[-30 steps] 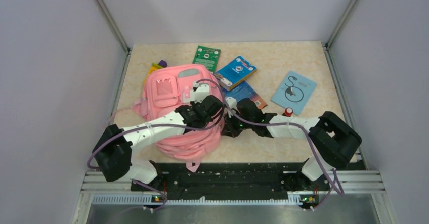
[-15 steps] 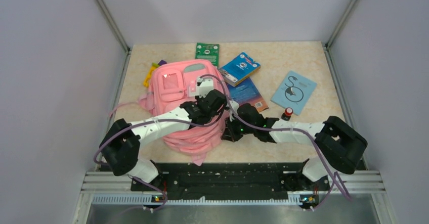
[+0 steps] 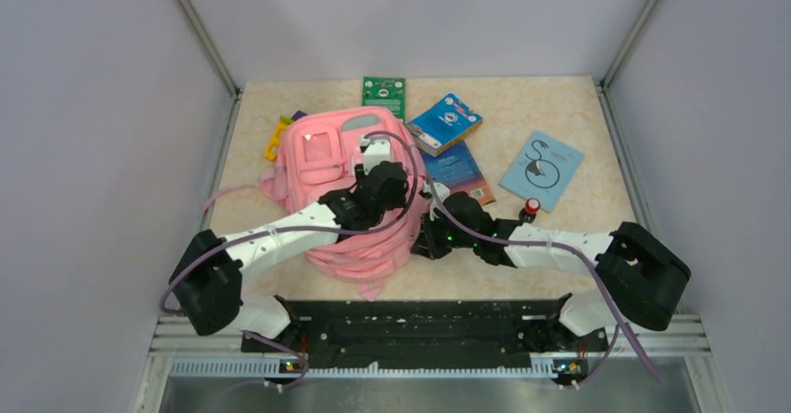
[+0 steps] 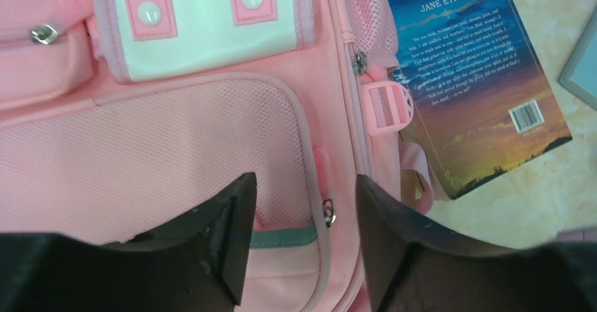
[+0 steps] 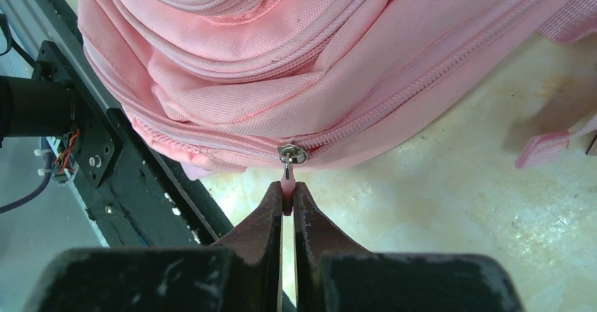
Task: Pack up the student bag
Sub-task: Unzip the student bag at the center of the board.
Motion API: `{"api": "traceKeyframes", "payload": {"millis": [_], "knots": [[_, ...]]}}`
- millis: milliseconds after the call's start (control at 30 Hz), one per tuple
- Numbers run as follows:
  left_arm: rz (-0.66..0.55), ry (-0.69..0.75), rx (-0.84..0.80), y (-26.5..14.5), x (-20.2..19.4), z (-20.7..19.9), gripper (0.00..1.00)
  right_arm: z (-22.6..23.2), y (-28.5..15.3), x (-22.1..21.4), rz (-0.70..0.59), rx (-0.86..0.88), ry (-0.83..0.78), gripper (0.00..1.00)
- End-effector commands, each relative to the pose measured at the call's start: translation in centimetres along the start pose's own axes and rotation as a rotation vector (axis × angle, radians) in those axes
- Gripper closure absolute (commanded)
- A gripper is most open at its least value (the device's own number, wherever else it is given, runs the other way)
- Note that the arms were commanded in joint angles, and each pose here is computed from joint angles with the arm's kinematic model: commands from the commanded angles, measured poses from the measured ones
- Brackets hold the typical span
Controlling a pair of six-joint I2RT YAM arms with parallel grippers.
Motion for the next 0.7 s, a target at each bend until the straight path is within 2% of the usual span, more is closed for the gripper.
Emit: {"api": "traceKeyframes", "payload": {"millis": [0, 67, 200, 433, 667], "knots": [[-0.113, -0.024, -0.071, -2.7, 2.5, 0.7, 0.33, 0.6, -1.0, 1.1, -0.048, 0.016, 0.002, 1.0], [-0.085, 0.004, -0.058, -3.5, 1.5, 2.0, 0.25, 0.2, -1.1, 1.1, -0.046, 0.007, 0.005, 1.0], [-0.023, 0.072, -0.069, -5.1, -0.4, 3.9, 0.2, 0.0, -1.1, 1.1, -0.042, 0.005, 0.01, 1.0], [0.114, 0.25, -0.198, -6.7, -3.9, 5.2, 0.19, 0.1, -1.1, 1.1, -0.037, 0.021, 0.024, 1.0], [0.156, 0.308, -0.201, -6.7, -5.0, 5.8, 0.19, 0.2, -1.1, 0.9, -0.033, 0.027, 0.034, 1.0]]}}
Point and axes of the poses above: each gripper's point midway between its finger pads, its own y axis out along the fingers, its own z axis along the line the jaws close on, x = y × z, the point moved 6 cm from there along -y, back along the fingers, and after that the axes turned 3 degrees about y, right-handed, at the moved point
